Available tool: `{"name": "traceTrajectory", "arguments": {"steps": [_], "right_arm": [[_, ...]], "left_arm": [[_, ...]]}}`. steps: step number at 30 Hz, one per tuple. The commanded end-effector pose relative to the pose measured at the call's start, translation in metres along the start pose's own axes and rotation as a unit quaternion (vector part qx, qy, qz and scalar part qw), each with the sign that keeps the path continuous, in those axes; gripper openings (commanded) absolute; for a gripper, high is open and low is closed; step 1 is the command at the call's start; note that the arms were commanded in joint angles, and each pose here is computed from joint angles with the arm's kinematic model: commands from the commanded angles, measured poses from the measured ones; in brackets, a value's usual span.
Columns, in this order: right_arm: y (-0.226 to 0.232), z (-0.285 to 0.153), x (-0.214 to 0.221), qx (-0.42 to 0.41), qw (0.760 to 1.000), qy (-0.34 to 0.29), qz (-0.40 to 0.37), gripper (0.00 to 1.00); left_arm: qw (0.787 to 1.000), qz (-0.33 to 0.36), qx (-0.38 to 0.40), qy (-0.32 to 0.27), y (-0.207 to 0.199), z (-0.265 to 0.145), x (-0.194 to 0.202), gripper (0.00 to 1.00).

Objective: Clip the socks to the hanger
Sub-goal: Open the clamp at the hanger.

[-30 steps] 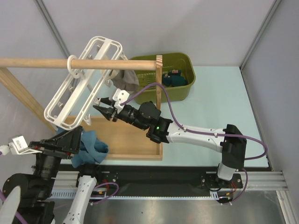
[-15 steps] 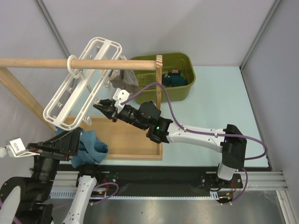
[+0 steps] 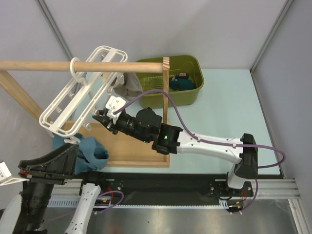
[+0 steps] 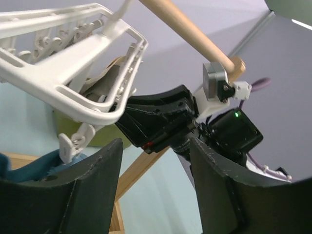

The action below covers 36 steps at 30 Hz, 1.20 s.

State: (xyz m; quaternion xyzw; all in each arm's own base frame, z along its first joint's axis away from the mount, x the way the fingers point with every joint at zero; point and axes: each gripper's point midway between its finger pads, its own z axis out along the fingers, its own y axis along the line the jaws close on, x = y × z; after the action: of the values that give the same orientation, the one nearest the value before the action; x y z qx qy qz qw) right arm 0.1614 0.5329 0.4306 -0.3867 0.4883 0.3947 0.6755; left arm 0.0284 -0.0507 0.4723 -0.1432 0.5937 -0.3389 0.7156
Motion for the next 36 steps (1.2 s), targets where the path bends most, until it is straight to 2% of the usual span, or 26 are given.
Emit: {"name": "traceTrajectory", "arguments": {"steps": [1,5,14,21,24,26,28,29,32,36], "right_arm": [[-0.005,-0.008,-0.027,0.019,1.000,0.022,0.006,0.00],[0.007,-0.012,-0.031,0.016,0.999,0.040,0.013,0.00],[0.020,-0.023,-0.030,0.018,0.995,0.087,0.055,0.00],[0.020,-0.038,-0.029,0.017,0.990,0.110,0.081,0.00],[0.019,-0.043,-0.027,0.019,0.989,0.121,0.086,0.00],[0.017,-0.047,-0.029,0.021,0.988,0.124,0.086,0.00],[0.017,-0.051,-0.033,0.018,0.988,0.122,0.096,0.00],[0.015,-0.053,-0.034,0.018,0.987,0.124,0.098,0.00],[0.010,-0.057,-0.036,0.018,0.987,0.128,0.097,0.00],[0.012,-0.061,-0.041,0.005,0.986,0.136,0.100,0.00]], "left_arm": [[0.996,-0.042,0.066,0.035,-0.031,0.000,0.005,0.62],[0.989,-0.067,0.124,0.047,-0.057,0.001,0.002,0.52],[0.976,-0.109,0.165,0.087,-0.070,0.037,0.019,0.45],[0.984,-0.096,0.133,0.073,-0.055,0.062,0.028,0.45],[0.983,-0.118,0.107,0.085,-0.040,0.076,0.035,0.39],[0.986,-0.109,0.098,0.082,-0.037,0.077,0.034,0.39],[0.987,-0.114,0.077,0.083,-0.027,0.080,0.038,0.42],[0.987,-0.116,0.070,0.087,-0.023,0.082,0.040,0.48],[0.987,-0.120,0.048,0.098,-0.010,0.087,0.048,0.57],[0.987,-0.114,0.038,0.104,-0.002,0.093,0.052,0.62]]}}
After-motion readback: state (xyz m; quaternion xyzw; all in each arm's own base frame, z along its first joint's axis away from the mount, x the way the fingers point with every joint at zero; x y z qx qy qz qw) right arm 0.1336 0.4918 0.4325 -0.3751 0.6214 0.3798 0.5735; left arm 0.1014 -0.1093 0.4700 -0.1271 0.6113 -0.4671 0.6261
